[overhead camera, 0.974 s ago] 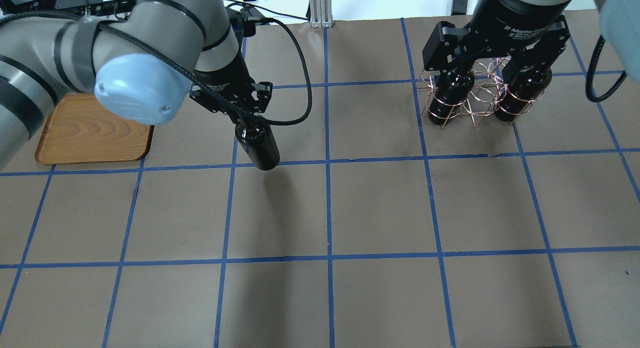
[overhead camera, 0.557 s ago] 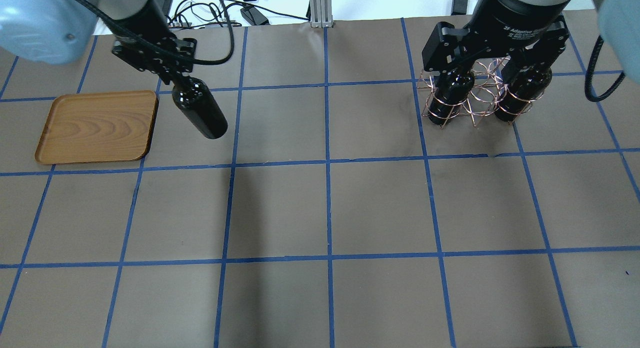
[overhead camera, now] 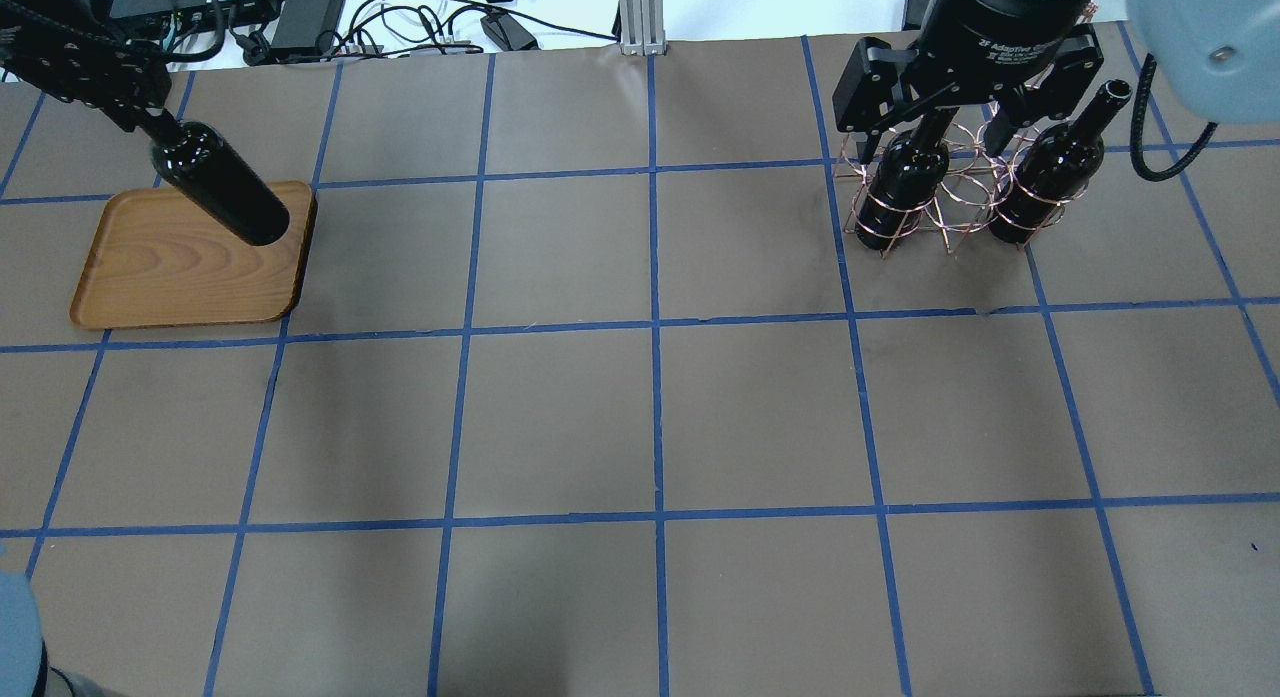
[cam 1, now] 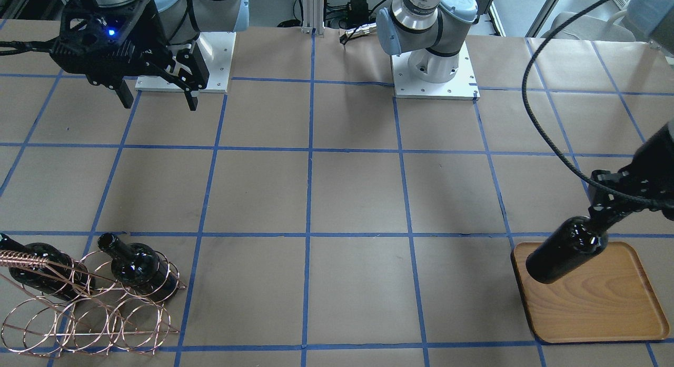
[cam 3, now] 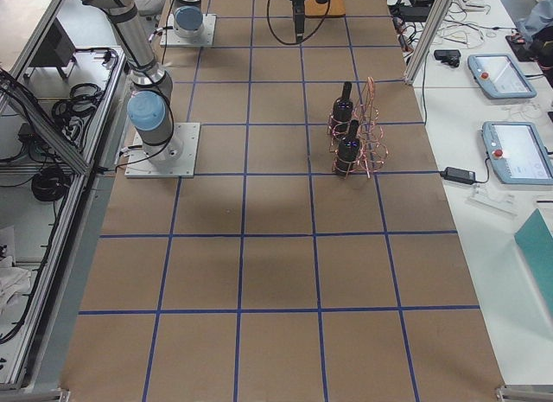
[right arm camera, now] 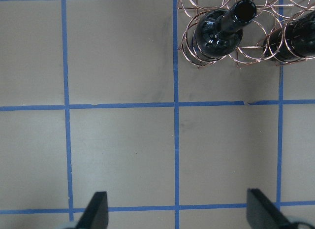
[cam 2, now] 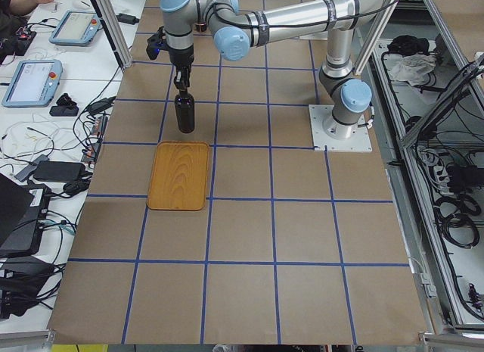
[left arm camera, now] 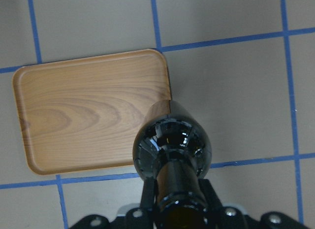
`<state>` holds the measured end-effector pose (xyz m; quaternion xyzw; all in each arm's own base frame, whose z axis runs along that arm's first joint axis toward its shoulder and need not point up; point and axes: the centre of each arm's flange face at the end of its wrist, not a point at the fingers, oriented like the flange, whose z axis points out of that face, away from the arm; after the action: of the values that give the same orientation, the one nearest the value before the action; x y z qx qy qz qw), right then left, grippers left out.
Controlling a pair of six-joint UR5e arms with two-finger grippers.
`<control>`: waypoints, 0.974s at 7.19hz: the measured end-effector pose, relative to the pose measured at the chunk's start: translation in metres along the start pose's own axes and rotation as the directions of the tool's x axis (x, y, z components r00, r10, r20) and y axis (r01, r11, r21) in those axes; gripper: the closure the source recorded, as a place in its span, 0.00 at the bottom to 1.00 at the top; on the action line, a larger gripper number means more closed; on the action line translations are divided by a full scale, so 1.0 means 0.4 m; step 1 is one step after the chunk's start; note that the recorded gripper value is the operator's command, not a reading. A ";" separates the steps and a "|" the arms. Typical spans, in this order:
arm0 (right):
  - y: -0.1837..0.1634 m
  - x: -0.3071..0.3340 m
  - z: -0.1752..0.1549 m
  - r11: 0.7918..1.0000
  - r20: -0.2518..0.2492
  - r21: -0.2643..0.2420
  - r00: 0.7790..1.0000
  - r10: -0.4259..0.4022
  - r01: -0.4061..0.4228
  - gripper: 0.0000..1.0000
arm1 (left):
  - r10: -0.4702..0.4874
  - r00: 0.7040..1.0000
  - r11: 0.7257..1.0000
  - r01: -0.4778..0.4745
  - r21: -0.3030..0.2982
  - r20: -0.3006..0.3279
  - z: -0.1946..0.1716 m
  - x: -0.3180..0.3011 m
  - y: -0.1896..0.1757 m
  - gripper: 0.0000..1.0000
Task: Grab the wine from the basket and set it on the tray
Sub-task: 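Lift the bottle with the left gripper and lay it onto the wooden tray, then open the left gripper to release the bottle on the tray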
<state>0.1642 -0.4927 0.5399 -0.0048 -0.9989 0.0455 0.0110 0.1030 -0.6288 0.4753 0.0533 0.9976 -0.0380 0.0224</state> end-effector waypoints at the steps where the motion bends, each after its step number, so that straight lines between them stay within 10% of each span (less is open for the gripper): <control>1: -0.018 0.008 0.000 1.000 -0.001 0.003 1.000 0.007 -0.007 0.00 | 0.008 1.000 1.000 -0.008 -0.011 0.013 0.026 -0.085 -0.009 1.00; 7: -0.033 0.026 0.003 1.000 0.000 -0.001 1.000 0.028 -0.028 0.00 | 0.027 0.999 0.999 -0.026 -0.040 0.026 0.205 -0.289 -0.048 0.95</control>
<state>0.1536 -0.5060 0.5400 -0.0190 -0.9988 0.0449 0.0105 0.2192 -0.6662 0.4005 0.0655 0.9970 -0.0185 0.0370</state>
